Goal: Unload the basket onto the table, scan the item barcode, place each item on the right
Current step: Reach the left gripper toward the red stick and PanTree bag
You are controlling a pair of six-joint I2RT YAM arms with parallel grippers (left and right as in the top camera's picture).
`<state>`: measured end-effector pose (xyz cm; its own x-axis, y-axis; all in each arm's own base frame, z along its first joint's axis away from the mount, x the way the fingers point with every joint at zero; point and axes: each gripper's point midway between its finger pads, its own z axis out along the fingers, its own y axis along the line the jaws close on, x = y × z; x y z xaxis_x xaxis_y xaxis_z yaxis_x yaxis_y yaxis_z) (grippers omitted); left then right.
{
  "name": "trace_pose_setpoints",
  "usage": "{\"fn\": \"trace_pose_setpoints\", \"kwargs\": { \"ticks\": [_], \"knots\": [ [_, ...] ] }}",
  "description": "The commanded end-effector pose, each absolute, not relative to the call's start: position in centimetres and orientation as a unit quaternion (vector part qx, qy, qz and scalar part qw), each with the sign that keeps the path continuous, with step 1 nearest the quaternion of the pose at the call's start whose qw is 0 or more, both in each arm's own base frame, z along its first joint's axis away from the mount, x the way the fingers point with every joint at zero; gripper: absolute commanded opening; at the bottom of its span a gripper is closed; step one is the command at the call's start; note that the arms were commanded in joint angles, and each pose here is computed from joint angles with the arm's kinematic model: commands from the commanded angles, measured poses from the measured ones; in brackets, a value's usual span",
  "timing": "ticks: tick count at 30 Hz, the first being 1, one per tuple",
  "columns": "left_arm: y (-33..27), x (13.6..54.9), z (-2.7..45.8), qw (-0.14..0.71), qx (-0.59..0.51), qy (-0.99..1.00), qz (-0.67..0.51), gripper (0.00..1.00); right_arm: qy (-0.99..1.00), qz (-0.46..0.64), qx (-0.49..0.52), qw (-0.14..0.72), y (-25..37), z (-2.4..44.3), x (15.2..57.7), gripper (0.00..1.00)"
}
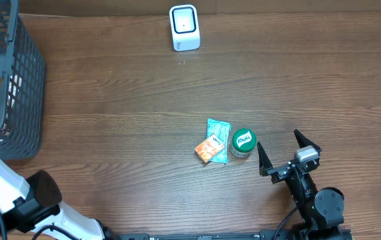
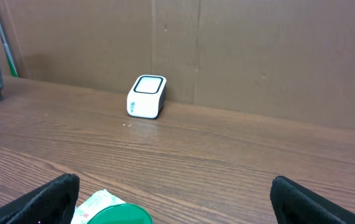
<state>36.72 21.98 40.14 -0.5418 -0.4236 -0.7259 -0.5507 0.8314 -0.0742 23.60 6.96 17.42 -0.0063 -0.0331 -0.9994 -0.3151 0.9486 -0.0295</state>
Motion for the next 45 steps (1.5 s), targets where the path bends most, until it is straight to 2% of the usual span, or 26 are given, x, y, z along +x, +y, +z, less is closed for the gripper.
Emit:
{"fn": "trace_pose_setpoints", "kwargs": {
  "ticks": [1,6,12,19,22,25,27,28,29,30,31,37,45],
  "knots": [
    [25.1,38.2,36.2,0.344,-0.288,0.888,0.098,0.04,0.702,0.105,-0.125,0.693,7.1,17.1,23.6,1.0],
    [29.0,40.3,28.9,0.273,-0.284,0.914,0.096,0.04,0.702,0.105,-0.125,0.693,7.1,17.1,23.6,1.0],
    [33.5,40.9,21.8,0.219,-0.29,0.927,0.088,0.04,0.702,0.105,-0.125,0.693,7.1,17.1,23.6,1.0],
    [35.0,41.4,14.5,0.17,-0.262,0.949,0.051,0.04,0.702,0.105,-0.125,0.693,7.1,17.1,23.6,1.0],
    [35.2,41.7,12.0,0.15,-0.254,0.955,0.043,0.1,0.702,0.105,-0.125,0.693,7.1,17.1,23.6,1.0],
    [35.3,41.8,10.1,0.137,-0.25,0.958,0.038,0.24,0.702,0.105,-0.125,0.693,7.1,17.1,23.6,1.0],
    [35.3,41.7,9.0,0.129,-0.251,0.959,0.033,0.44,0.702,0.105,-0.125,0.693,7.1,17.1,23.6,1.0],
    [35.3,41.7,8.6,0.124,-0.251,0.959,0.031,0.51,0.702,0.105,-0.125,0.693,7.1,17.1,23.6,1.0],
    [35.3,41.6,7.9,0.118,-0.25,0.961,0.031,0.61,0.702,0.105,-0.125,0.693,7.1,17.1,23.6,1.0],
    [35.3,41.5,7.4,0.112,-0.251,0.961,0.031,0.82,0.702,0.105,-0.125,0.693,7.1,17.1,23.6,1.0],
    [35.3,41.4,7.0,0.106,-0.252,0.962,0.03,1.0,0.702,0.105,-0.125,0.693,7.1,17.1,23.6,1.0],
    [35.1,41.3,5.0,0.089,-0.251,0.964,0.021,1.0,0.702,0.105,-0.125,0.693,7.1,17.2,23.6,1.0],
    [34.2,42.6,4.9,0.097,-0.233,0.967,0.024,1.0,0.702,0.105,-0.125,0.693,7.1,17.1,23.6,1.0]
  ]
}}
